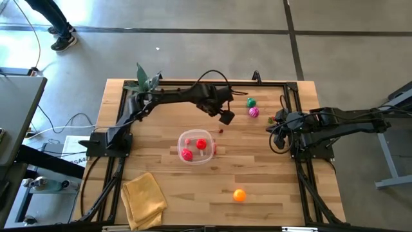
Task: Pick and placing Produce into tupperware
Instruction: Put the top red cherry into the transparent container
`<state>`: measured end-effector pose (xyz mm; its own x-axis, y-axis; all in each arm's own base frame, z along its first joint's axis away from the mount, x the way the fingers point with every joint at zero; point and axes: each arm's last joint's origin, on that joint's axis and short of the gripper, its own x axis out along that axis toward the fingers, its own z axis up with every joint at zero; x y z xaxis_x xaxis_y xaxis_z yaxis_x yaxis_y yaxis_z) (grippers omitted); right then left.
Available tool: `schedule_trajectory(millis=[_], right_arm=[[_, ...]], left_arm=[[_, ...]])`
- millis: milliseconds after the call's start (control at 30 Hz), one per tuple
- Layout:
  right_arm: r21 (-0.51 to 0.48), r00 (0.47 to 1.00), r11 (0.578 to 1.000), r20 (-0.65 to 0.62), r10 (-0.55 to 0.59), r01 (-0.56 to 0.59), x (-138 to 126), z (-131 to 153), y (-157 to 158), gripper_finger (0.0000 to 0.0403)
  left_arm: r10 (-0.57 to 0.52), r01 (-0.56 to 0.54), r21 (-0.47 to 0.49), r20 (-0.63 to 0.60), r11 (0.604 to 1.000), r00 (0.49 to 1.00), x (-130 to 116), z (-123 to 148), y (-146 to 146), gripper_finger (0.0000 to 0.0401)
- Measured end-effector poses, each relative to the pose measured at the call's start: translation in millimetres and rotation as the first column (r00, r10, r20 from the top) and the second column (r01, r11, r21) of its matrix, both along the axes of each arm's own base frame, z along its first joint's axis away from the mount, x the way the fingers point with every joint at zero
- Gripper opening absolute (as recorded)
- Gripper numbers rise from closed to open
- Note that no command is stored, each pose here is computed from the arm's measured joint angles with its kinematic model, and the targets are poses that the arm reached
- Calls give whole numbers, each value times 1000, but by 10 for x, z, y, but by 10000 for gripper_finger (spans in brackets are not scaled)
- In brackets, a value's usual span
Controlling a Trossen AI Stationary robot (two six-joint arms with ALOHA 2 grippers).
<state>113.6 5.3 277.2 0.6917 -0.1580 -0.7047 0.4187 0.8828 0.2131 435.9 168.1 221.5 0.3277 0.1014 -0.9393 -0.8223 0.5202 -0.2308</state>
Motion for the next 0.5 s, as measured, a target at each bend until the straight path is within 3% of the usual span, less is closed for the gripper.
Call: schedule_trajectory(millis=[133, 333, 400, 500], right_arm=[[0, 1000, 1000, 0, 0, 0, 0, 0, 0, 0], [0, 1000, 1000, 0, 0, 0, 1, 0, 0, 0], [0, 1000, 1000, 0, 0, 0, 0, 0, 0, 0], [0, 1000, 1000, 0, 0, 0, 0, 0, 0, 0]], left_arm=[[-57, 58, 7, -19, 998, 998, 81, -110, -111, 307], [-317, 322, 87, -68, 943, 946, 178, -176, -331, 307], [-428, 438, 103, -111, 893, 897, 187, -208, -410, 307], [-608, 629, 154, -163, 762, 777, 220, -196, -537, 307]])
